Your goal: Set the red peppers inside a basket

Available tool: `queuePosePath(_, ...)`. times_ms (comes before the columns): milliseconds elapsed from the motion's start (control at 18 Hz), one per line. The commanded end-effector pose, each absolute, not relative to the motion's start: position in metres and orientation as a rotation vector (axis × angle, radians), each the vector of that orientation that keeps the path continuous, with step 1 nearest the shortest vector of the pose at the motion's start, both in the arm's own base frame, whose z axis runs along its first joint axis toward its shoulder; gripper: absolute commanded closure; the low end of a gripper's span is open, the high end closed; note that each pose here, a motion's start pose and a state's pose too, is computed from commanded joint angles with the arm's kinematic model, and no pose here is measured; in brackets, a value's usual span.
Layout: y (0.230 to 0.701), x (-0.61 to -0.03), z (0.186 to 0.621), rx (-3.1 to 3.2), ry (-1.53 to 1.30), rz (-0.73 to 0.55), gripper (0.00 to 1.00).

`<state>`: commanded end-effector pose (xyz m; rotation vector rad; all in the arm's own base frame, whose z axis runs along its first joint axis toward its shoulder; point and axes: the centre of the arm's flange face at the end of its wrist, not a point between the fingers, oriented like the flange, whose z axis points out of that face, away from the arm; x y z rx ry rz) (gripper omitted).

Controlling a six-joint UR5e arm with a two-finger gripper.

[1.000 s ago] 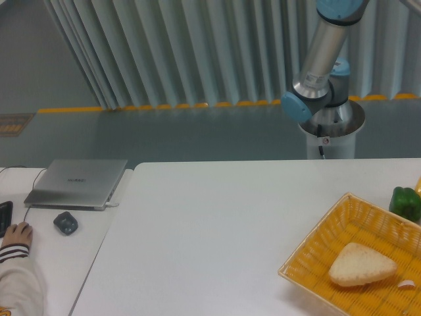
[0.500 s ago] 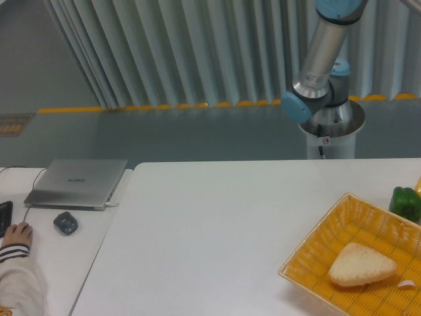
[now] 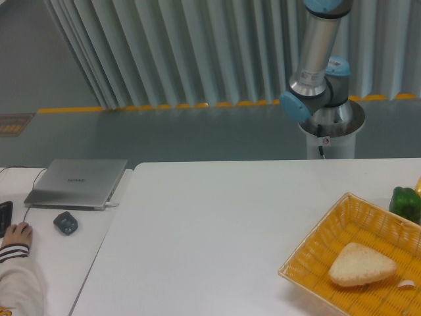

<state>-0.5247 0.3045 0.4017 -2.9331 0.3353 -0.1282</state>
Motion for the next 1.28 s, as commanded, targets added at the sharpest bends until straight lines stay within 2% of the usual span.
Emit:
queuePosePath(278,0.384,-0.495,0.401,-2.908,0.208,-0.049,0.79)
queuePosePath(556,0.461,-0.465,0.366,-2.896,0.205,-0.014,0.79)
queuePosePath(778,0.501,-0.429,0.347,-2.958,0.258,0.018,0.79)
queuePosePath(944,0.513,-0.419,0.335,-2.976,0.234,0.036,0.79)
queuePosePath(1278,0.527,-0.426,0.355,-2.939,0.121,0.089,0.79)
